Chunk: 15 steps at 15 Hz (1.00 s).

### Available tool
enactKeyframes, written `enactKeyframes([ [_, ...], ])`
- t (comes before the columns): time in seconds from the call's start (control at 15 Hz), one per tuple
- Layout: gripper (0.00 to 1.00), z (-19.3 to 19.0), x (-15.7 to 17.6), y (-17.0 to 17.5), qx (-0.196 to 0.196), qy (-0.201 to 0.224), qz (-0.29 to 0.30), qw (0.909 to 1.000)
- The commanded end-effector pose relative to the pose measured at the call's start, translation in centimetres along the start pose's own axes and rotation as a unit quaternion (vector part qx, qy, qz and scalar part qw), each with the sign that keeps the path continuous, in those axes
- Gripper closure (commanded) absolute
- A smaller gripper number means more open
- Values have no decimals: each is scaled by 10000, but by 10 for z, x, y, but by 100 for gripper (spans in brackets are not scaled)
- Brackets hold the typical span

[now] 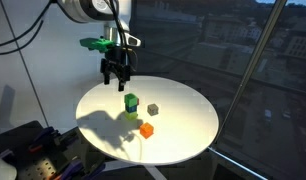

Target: Pick up the green block and put it on the table

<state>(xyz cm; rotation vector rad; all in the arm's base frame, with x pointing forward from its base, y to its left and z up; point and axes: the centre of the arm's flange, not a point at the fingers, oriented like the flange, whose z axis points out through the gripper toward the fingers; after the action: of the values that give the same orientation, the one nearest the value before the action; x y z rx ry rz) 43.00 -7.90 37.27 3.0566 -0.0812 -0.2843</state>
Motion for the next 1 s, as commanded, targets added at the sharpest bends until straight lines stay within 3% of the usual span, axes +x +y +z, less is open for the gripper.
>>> enactKeyframes([
  [0.0, 0, 0, 0, 0, 0, 0, 0, 10000],
  [0.93, 0, -4, 7, 1, 34, 126, 54, 9999],
])
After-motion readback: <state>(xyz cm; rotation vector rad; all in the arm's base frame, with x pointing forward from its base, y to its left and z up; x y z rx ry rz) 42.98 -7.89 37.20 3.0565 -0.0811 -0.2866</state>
